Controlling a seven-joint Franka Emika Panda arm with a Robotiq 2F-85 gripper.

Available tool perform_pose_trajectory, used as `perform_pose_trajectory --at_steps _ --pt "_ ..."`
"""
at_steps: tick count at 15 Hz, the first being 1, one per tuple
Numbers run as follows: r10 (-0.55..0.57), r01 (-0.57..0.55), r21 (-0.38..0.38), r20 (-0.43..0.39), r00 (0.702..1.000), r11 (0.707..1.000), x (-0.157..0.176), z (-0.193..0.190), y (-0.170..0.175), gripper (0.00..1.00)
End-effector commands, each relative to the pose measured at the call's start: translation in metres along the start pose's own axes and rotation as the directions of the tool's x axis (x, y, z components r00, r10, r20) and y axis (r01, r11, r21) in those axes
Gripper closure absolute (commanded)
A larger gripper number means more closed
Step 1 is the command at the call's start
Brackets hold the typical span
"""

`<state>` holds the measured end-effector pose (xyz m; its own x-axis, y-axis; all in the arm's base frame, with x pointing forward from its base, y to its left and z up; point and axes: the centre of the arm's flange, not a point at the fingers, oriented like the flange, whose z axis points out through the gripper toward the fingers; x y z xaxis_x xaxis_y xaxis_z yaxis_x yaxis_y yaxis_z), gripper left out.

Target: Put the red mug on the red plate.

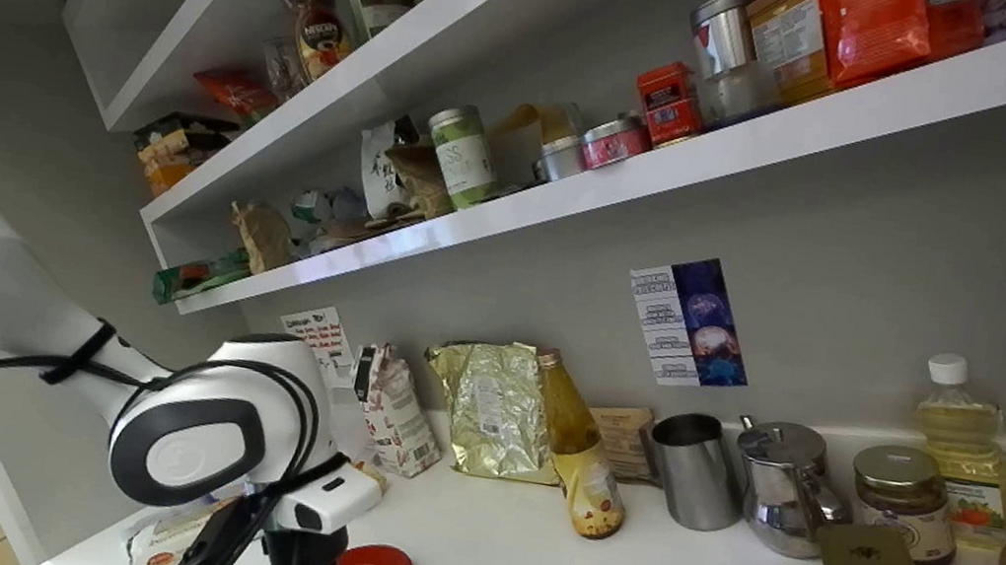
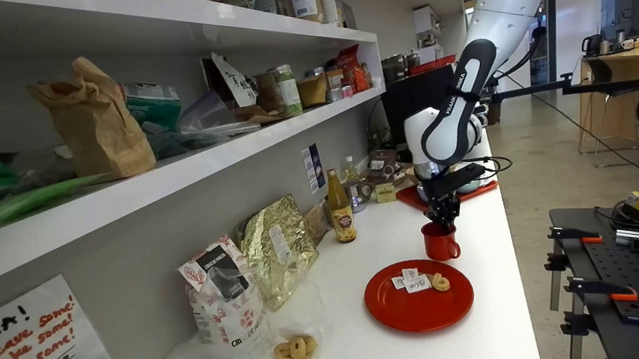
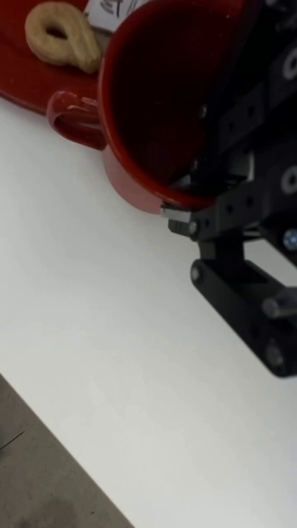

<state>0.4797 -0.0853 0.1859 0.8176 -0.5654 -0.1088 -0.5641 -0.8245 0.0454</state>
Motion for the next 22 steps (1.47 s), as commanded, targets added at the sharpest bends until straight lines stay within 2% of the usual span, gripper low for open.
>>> perform_pose_trajectory --at_steps 1,6,14,17,22 --pt "-0.071 0.073 0.027 -0.072 0.995 0.997 -0.014 -0.045 -0.033 0.98" --pt "-0.168 0.176 0.056 -0.123 0.978 0.983 -0.042 -0.074 -0.081 0.98" --pt "-0.329 0.335 0.055 -0.100 0.939 0.940 -0.110 -0.060 -0.161 0.98" --pt "-0.368 0.371 0.039 -0.080 0.927 0.928 -0.128 -0.045 -0.173 0.98" --pt "-0.380 0.380 0.003 -0.029 0.925 0.925 -0.134 -0.015 -0.164 0.98"
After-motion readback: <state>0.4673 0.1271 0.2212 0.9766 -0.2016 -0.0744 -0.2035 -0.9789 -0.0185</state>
